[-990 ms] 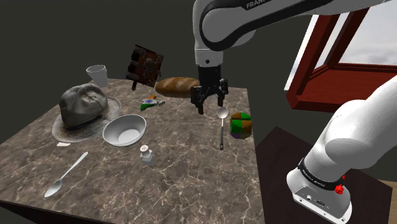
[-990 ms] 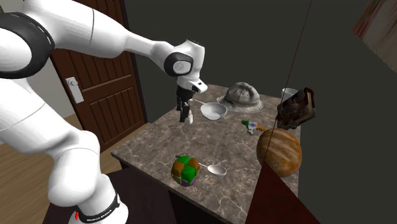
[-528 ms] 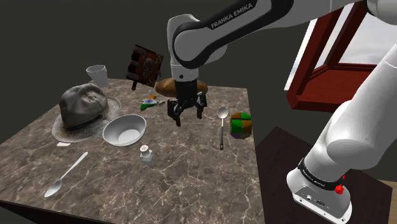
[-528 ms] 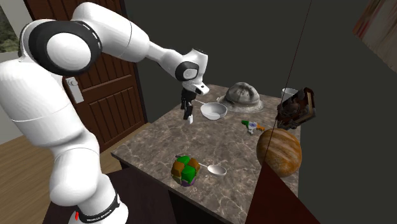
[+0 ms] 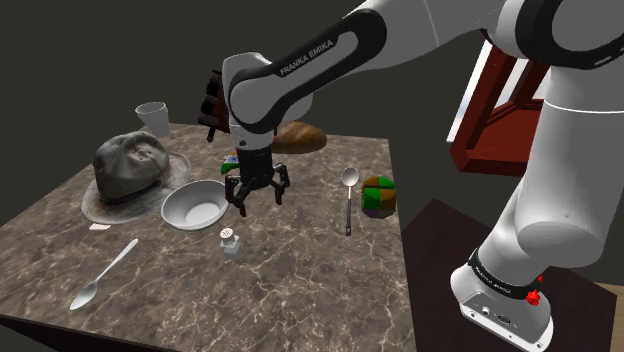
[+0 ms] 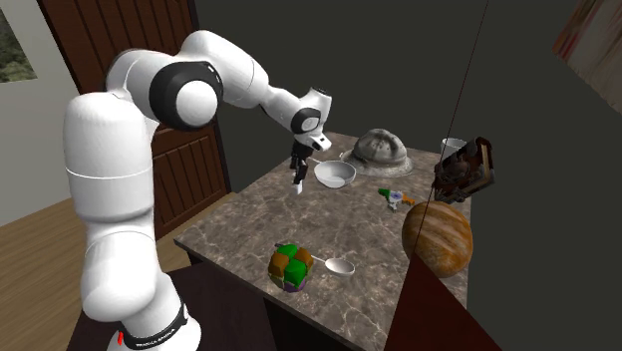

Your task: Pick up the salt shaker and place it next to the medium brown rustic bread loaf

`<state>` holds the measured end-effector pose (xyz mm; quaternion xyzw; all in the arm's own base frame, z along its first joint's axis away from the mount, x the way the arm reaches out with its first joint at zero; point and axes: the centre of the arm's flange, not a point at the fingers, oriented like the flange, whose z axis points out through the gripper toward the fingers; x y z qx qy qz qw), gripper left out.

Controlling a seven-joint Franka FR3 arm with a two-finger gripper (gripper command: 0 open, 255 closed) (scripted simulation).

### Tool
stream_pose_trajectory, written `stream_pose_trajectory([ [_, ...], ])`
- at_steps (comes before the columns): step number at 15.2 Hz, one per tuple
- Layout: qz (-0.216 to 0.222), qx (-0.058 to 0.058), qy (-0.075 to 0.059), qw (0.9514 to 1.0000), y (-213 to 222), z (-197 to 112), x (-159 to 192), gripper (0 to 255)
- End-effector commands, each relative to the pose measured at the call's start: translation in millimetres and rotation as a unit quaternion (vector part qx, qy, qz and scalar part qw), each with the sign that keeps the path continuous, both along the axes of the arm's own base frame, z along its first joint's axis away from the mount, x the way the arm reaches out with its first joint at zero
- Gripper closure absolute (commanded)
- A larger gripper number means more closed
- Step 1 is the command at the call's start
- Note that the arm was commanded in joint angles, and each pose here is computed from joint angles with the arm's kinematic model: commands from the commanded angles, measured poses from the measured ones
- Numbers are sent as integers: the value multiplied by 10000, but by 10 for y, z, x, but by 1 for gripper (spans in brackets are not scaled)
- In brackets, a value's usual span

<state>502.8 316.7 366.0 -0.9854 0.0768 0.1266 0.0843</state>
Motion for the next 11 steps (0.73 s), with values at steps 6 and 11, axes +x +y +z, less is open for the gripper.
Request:
stream_pose_trajectory([
  [6, -106, 152, 84, 9998, 697, -379, 459, 0],
  [11, -108, 155, 86, 9998, 759, -586, 417, 0],
])
